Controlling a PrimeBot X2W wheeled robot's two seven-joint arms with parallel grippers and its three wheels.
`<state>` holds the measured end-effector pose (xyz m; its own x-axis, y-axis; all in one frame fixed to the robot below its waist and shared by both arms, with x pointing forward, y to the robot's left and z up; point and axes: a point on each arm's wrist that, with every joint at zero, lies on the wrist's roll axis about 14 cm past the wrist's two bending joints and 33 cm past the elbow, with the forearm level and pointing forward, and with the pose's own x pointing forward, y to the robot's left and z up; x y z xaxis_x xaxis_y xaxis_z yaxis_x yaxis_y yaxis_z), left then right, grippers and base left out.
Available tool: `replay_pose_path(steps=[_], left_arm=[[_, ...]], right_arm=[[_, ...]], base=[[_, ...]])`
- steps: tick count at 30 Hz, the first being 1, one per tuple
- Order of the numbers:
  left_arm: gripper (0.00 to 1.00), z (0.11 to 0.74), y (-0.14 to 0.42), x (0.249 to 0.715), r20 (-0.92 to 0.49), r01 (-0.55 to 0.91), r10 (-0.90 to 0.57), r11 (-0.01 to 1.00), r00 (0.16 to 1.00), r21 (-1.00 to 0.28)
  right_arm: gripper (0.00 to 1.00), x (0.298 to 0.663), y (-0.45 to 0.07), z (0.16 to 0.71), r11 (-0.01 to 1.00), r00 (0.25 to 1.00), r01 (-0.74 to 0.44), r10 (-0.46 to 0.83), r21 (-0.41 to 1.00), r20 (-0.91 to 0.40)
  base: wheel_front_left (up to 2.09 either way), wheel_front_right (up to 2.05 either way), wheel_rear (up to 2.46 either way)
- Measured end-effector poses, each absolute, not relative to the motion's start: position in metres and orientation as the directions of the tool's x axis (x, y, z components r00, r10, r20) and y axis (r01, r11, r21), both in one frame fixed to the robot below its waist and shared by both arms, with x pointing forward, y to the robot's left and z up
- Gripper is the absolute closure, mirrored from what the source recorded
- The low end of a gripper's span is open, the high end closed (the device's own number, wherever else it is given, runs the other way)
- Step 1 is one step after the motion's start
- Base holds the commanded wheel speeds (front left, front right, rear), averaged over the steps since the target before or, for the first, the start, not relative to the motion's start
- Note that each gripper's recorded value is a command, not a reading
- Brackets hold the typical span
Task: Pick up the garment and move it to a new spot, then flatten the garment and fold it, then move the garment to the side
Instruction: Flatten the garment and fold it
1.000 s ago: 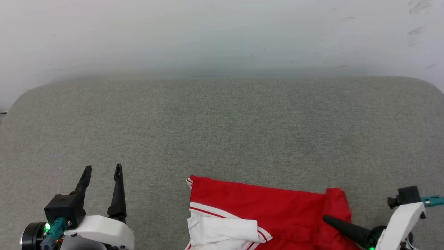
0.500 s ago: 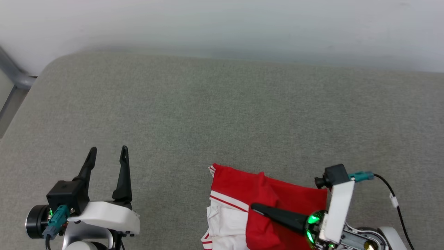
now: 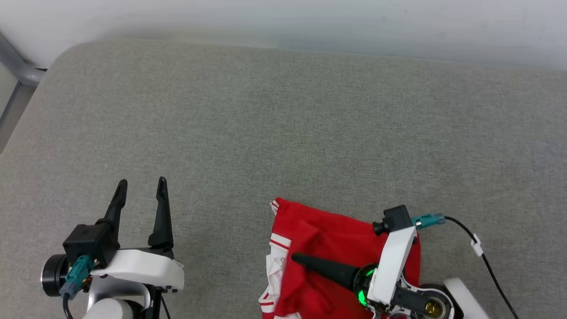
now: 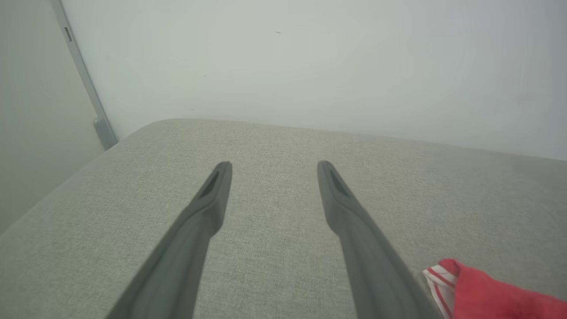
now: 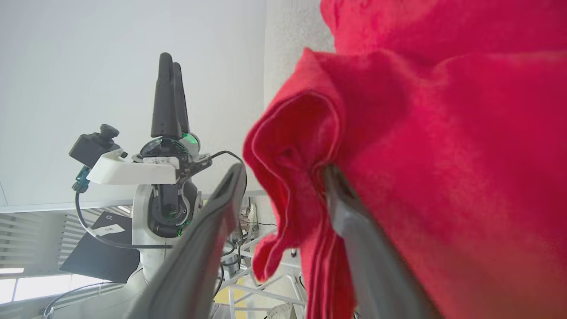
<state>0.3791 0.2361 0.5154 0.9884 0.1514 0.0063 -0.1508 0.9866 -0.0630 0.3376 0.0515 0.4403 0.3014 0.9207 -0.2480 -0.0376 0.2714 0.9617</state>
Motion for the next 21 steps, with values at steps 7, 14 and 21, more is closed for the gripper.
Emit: replay_pose_path(steps=[7, 14, 21], left_arm=[[0.00, 0.521, 0.229, 0.382, 0.025, -0.120, 0.122, 0.991, 0.992, -0.063], [0.00, 0.527, 0.218, 0.381, 0.043, -0.086, 0.089, 0.994, 0.995, -0.064], [0.00, 0.531, 0.209, 0.378, 0.050, -0.060, 0.063, 0.997, 0.997, -0.056]], right_arm=[[0.00, 0.365, 0.042, 0.485, 0.277, 0.451, -0.208, 0.878, 0.938, -0.159], [0.00, 0.402, -0.022, 0.514, 0.514, 0.722, -0.366, 0.683, 0.776, -0.112], [0.00, 0.421, -0.125, 0.524, 0.824, 0.923, -0.296, 0.376, 0.483, -0.077]], base=[[0.00, 0.00, 0.00], [0.00, 0.00, 0.00], [0.00, 0.00, 0.00]])
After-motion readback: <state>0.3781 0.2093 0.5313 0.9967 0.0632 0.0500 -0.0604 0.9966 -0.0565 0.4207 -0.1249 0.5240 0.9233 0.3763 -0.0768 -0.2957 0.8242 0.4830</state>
